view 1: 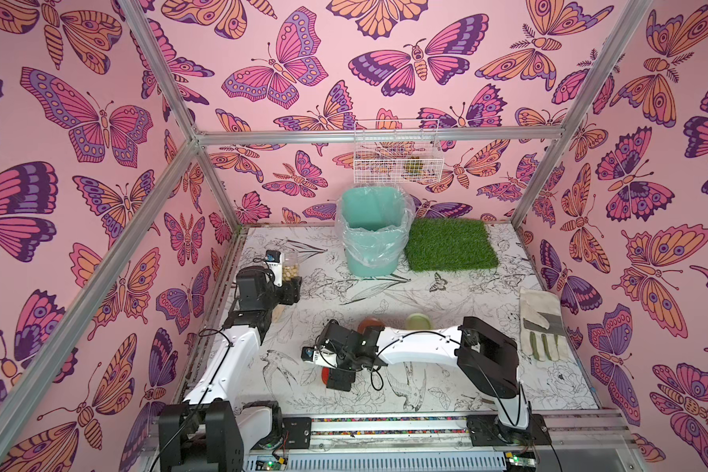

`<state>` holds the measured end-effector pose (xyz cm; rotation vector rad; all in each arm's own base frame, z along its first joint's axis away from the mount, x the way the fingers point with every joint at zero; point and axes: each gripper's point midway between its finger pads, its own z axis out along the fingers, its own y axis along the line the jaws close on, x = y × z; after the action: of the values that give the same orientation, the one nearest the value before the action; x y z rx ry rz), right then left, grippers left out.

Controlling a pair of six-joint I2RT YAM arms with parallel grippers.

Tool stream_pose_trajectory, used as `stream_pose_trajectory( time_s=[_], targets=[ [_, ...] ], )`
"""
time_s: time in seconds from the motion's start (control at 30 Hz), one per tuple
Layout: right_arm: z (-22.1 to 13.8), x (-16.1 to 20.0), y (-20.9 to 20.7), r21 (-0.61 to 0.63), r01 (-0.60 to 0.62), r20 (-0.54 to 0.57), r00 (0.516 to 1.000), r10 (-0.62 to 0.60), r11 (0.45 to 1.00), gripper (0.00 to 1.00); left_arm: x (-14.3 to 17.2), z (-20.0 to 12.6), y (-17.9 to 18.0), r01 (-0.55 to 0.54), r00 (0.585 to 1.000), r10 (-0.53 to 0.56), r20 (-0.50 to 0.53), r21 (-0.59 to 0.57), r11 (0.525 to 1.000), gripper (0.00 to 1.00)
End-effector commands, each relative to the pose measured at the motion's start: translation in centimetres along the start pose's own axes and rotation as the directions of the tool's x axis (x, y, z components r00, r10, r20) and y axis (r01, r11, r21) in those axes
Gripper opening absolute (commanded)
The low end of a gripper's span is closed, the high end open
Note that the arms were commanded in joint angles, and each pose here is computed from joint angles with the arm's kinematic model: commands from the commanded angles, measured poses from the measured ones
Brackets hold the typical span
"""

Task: Empty moldy peanuts from jars
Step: Place the lid at the center of the board, then pour the moldy peanuts from the jar into the trash bin.

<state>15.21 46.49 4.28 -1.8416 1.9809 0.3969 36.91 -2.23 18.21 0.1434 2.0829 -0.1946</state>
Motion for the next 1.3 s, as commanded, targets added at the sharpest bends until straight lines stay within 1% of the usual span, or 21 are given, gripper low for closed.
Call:
stream_pose_trajectory(
  time_s=[0.0, 0.07, 0.1, 0.13, 0.17, 0.3, 0.4, 0.5, 0.6, 0.63, 0.73, 0.87, 0.93, 1.13, 1.2, 1.27],
  targets=[
    [-3.4, -2.9, -2.0, 0.067, -0.054, 0.108, 0.993, 0.046, 0.996, 0.95, -0.8, -0.1, -0.2, -0.001, 0.999, 0.001, 0.037, 0.017, 1.0, 0.0],
    [-4.7, -3.8, -2.7, 0.09, -0.071, 0.143, 0.988, 0.057, 0.993, 0.96, -0.9, -0.2, -0.2, -0.004, 0.999, 0.003, 0.04, 0.016, 1.0, 0.0],
    [-5.5, -4.2, -3.2, 0.104, -0.079, 0.163, 0.985, 0.061, 0.991, 0.99, -1.1, -0.3, -0.2, -0.005, 0.999, 0.004, 0.045, 0.016, 1.0, 0.0],
    [-6.1, -4.6, -3.5, 0.114, -0.088, 0.18, 0.981, 0.067, 0.99, 0.99, -1.2, -0.3, -0.3, -0.008, 0.999, 0.007, 0.048, 0.02, 1.0, 0.0],
    [-7.0, -5.1, -4.1, 0.137, -0.109, 0.201, 0.976, 0.08, 0.984, 0.99, -1.3, -0.4, -0.5, -0.017, 0.999, 0.015, 0.052, 0.031, 0.999, 0.0],
    [-10.4, -6.1, -5.9, 0.165, -0.175, 0.267, 0.955, 0.126, 0.971, 0.99, -2.6, -1.4, -1.9, -0.066, 0.994, 0.057, 0.098, 0.097, 0.993, 0.0],
    [-13.4, -6.5, -7.8, 0.186, -0.261, 0.327, 0.925, 0.191, 0.947, 0.99, -3.9, -2.4, -3.1, -0.104, 0.986, 0.083, 0.145, 0.148, 0.983, 0.0],
    [-17.0, -6.6, -9.8, 0.204, -0.339, 0.399, 0.886, 0.238, 0.919, 0.99, -5.2, -3.2, -4.1, -0.142, 0.978, 0.107, 0.181, 0.19, 0.972, 0.0],
    [-20.8, -6.1, -11.7, 0.213, -0.418, 0.489, 0.828, 0.274, 0.883, 0.99, -6.8, -4.1, -4.9, -0.181, 0.967, 0.133, 0.216, 0.224, 0.958, 0.0],
    [-22.7, -6.0, -12.2, 0.211, -0.447, 0.541, 0.794, 0.277, 0.869, 0.99, -7.5, -4.3, -5.0, -0.192, 0.964, 0.141, 0.226, 0.224, 0.955, 0.0],
    [-26.2, -4.7, -13.8, 0.187, -0.533, 0.629, 0.71, 0.316, 0.826, 0.99, -9.1, -4.9, -5.4, -0.24, 0.952, 0.184, 0.244, 0.229, 0.943, 0.0],
    [-29.4, -2.5, -15.4, 0.116, -0.628, 0.697, 0.604, 0.387, 0.77, 0.99, -10.6, -5.7, -6.3, -0.302, 0.94, 0.242, 0.242, 0.255, 0.918, 0.0],
    [-30.3, -1.3, -16.0, 0.085, -0.66, 0.715, 0.562, 0.416, 0.746, 0.99, -11.2, -6.0, -7.1, -0.33, 0.934, 0.271, 0.231, 0.279, 0.902, 0.0],
    [-31.2, 1.9, -17.4, 0.015, -0.732, 0.742, 0.464, 0.483, 0.681, 0.99, -13.1, -5.8, -7.9, -0.417, 0.903, 0.369, 0.22, 0.251, 0.873, 0.0],
    [-31.0, 2.9, -17.7, 0.006, -0.751, 0.74, 0.448, 0.502, 0.661, 0.99, -13.4, -5.8, -8.9, -0.466, 0.882, 0.414, 0.226, 0.275, 0.841, 0.0],
    [-30.7, 3.9, -18.2, 0.002, -0.771, 0.733, 0.435, 0.524, 0.637, 0.99, -14.0, -5.5, -9.6, -0.513, 0.855, 0.461, 0.236, 0.26, 0.818, 0.0]
  ],
)
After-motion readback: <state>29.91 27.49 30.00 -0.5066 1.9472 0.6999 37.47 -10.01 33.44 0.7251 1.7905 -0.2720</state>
